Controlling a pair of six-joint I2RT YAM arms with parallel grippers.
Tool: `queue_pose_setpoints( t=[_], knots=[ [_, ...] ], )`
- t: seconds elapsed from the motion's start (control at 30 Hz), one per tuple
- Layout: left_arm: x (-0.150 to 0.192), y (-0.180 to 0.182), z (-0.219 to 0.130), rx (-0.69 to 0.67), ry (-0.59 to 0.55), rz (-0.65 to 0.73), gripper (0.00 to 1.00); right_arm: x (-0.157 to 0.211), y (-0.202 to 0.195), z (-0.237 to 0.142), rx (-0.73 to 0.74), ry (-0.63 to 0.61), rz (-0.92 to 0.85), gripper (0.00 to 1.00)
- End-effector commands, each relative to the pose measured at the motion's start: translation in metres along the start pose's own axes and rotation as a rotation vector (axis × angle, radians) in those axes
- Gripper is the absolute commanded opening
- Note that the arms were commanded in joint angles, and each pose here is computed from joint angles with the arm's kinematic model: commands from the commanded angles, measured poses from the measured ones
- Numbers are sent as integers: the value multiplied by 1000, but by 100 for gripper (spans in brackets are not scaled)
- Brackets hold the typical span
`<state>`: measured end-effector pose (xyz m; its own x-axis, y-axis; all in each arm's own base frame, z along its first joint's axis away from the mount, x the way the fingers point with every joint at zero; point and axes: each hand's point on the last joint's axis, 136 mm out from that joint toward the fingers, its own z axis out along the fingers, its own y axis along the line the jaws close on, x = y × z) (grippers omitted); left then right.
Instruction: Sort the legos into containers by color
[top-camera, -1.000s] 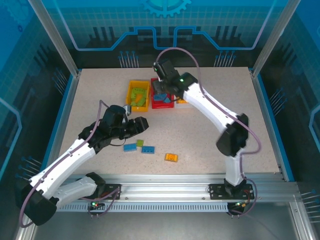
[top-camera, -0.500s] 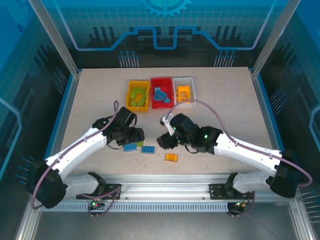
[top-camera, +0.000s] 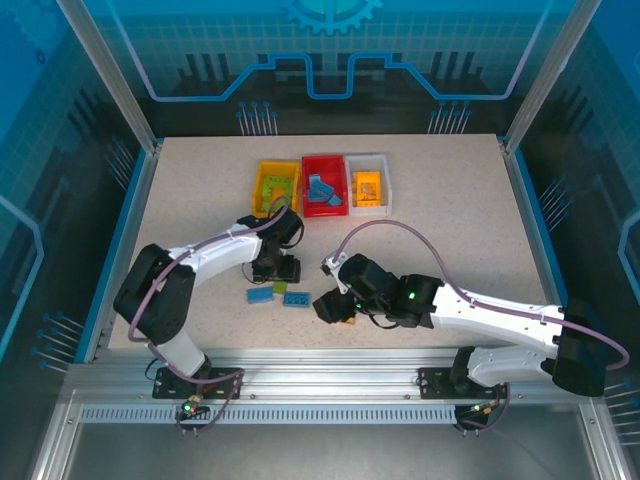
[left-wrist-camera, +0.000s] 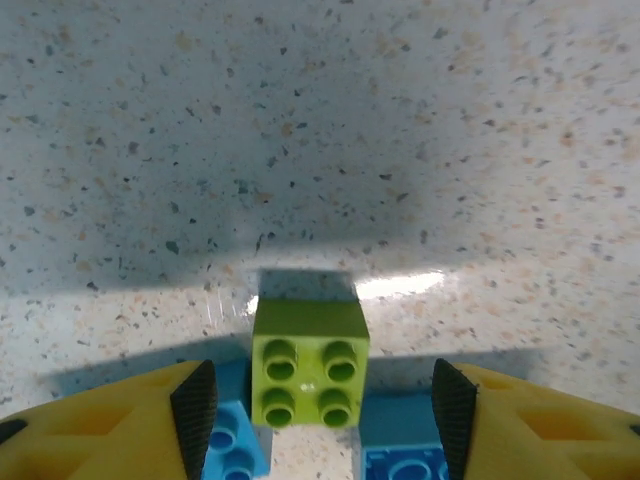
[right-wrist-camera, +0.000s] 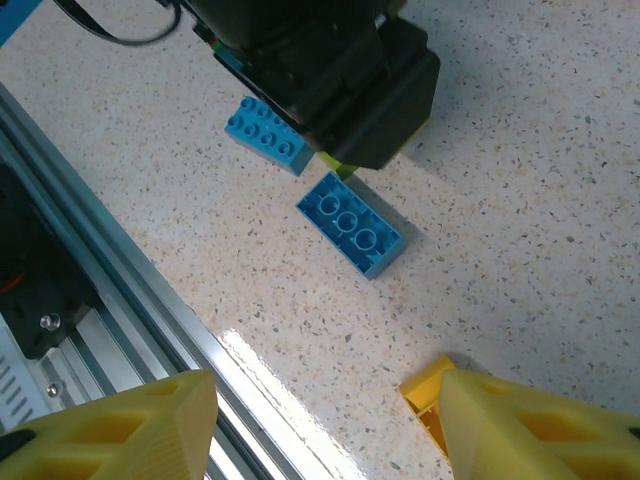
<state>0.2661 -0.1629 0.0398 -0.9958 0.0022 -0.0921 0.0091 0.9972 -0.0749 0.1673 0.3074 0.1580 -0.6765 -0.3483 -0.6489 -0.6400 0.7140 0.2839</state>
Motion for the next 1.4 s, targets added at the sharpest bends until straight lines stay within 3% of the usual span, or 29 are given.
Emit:
queue_pose_setpoints(
  t=[0.0, 0.13, 0.4, 0.7, 1.13, 1.37],
  knots=[
    [-3, 1, 1, -29, 4, 43, 63, -9, 9, 0, -24, -27, 16, 62],
    [-2, 0, 15, -33, 29, 51, 61, -8, 9, 1, -21, -23, 23, 62],
    [3, -3, 24, -18, 47, 44, 46, -5, 4, 3, 2, -19, 34, 62],
    [-20, -8, 1, -14, -47, 36, 38, -13, -2, 1, 17, -49, 50, 62],
    [-161, 10, -78, 67, -271, -92, 38, -146, -63, -25, 17, -489, 280, 62],
    [-227, 29, -69, 41, -339, -120, 39, -185, -70, -11, 6, -507, 290, 62]
  ],
)
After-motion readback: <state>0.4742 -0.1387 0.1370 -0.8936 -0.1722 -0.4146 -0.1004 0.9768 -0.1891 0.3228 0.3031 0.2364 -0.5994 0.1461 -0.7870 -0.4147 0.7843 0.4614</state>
